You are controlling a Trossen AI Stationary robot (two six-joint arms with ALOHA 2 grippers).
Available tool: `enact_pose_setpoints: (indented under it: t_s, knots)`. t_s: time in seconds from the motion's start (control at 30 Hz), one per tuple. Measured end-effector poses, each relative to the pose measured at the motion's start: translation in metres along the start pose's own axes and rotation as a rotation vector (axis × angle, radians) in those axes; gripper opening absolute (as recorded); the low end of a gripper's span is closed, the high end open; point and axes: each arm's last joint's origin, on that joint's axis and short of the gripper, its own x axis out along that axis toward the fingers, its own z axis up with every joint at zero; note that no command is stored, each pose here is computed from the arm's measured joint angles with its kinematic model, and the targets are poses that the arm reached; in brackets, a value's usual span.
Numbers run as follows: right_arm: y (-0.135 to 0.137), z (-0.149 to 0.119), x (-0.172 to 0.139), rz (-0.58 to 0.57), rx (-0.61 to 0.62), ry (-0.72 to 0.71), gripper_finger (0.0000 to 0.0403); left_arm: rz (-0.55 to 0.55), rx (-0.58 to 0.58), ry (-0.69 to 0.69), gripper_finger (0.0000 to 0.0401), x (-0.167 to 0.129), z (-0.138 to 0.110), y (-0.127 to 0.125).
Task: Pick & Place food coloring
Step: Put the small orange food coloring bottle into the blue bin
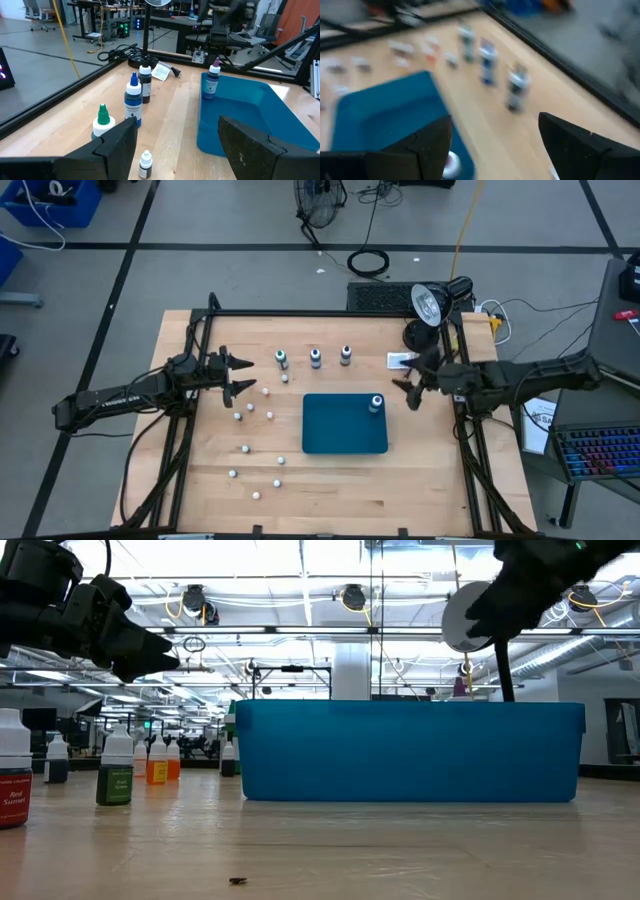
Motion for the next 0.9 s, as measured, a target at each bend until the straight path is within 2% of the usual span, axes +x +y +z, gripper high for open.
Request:
enact_pose_setpoints:
  t_s: [0.07,0.17,0.4,0.67,0.9]
  knots:
    - [-0.002,-0.012,0.002,0.104,-0.066,-0.115,0.0283,0.0,0.0,0.0,0.0274,0.0,0.0,0.0]
    - [-0.011,-0.021,-0.001,0.162,-0.067,-0.253,0.028,0.0,0.0,0.0,0.0274,0.0,0.0,0.0]
    - [-0.031,-0.047,-0.013,0.2,-0.04,-0.359,0.0278,0.0,0.0,0.001,0.0274,0.0,0.0,0.0]
    - [-0.041,-0.076,-0.009,0.176,-0.026,-0.434,0.0283,0.0,0.0,0.0,0.0274,0.0,0.0,0.0]
    - [-0.042,-0.083,-0.006,0.148,-0.141,-0.51,0.0282,0.0,-0.002,-0.002,0.0274,0.0,0.0,0.0]
